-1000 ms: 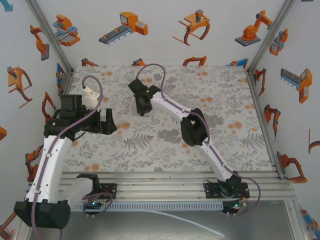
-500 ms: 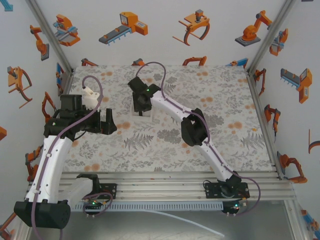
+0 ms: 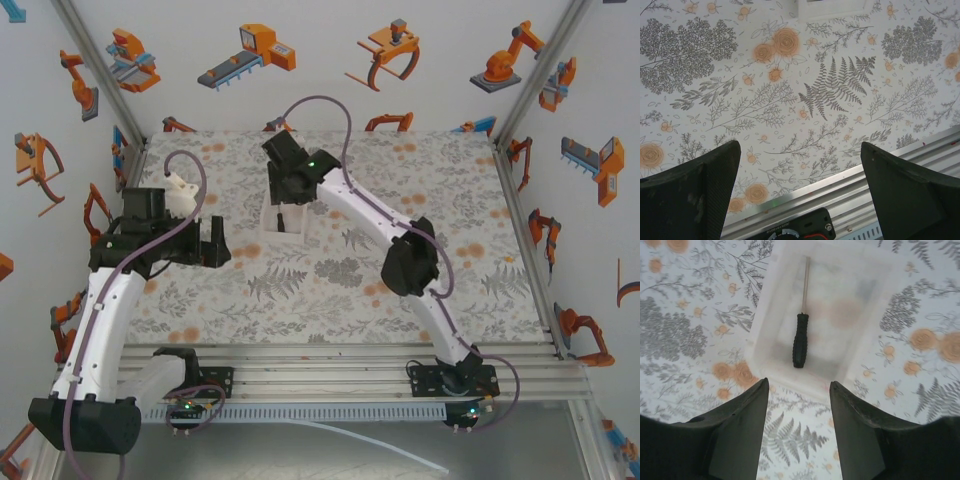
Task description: Put the screwdriver in the bin
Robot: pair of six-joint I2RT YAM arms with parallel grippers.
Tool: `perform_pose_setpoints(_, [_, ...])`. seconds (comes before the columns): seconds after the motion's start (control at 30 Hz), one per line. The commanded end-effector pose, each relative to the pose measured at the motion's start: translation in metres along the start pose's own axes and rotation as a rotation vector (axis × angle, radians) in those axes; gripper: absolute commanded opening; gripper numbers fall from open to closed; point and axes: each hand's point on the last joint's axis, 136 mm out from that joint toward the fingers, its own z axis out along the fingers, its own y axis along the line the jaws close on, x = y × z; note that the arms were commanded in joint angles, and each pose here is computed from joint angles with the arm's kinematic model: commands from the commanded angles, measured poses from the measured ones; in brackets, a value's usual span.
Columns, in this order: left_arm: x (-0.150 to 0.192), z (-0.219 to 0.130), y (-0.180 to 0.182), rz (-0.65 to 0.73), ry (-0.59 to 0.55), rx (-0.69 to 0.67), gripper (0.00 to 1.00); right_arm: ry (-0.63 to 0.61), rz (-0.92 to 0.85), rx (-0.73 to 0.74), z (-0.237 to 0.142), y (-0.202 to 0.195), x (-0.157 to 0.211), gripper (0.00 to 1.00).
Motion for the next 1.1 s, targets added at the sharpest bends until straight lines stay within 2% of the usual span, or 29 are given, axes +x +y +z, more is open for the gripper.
perform_pose_setpoints(0.0, [-0.011, -0.001, 0.004, -0.007, -0.020, -0.024, 0.97, -0.111, -0.006, 0.010, -0.062, -0.011, -0.024, 0.52])
perform_pose_setpoints(0.17, [-0.008, 0.015, 0.020, -0.043, 0.008, -0.092, 0.97, -0.192, -0.009, 0.022, -0.109, -0.040, -0.009, 0.58])
perform_pose_setpoints(0.27, [-0.010, 0.024, 0.037, -0.063, 0.005, -0.166, 0.97, -0.262, -0.018, 0.095, -0.128, -0.074, 0.009, 0.63])
perform_pose_setpoints(0.3, [-0.011, 0.028, 0.044, -0.075, 0.002, -0.197, 0.97, -0.286, -0.031, 0.127, -0.133, -0.087, 0.016, 0.72])
perform_pose_setpoints(0.37, [-0.015, 0.035, 0.057, -0.112, -0.013, -0.250, 0.97, -0.323, -0.032, 0.197, -0.142, -0.113, 0.032, 0.98])
perform_pose_setpoints(0.4, [-0.015, 0.039, 0.065, -0.136, -0.017, -0.277, 0.97, -0.340, -0.020, 0.235, -0.147, -0.127, 0.039, 0.99])
perform_pose_setpoints(0.6, [-0.008, 0.056, 0.106, -0.310, -0.044, -0.376, 0.97, -0.367, 0.059, 0.366, -0.175, -0.211, 0.074, 0.99])
perform_pose_setpoints(0.73, [-0.002, 0.061, 0.131, -0.392, -0.131, -0.438, 0.97, -0.390, 0.089, 0.477, -0.188, -0.272, 0.095, 0.99])
perform_pose_setpoints(0.93, [0.001, 0.068, 0.150, -0.365, -0.293, -0.500, 0.97, -0.472, 0.019, 0.653, -0.187, -0.344, 0.124, 0.99])
perform_pose_setpoints(1.07, [0.003, 0.076, 0.151, -0.335, -0.378, -0.488, 0.97, -0.595, 0.064, 0.623, -0.170, -0.377, 0.136, 0.99])
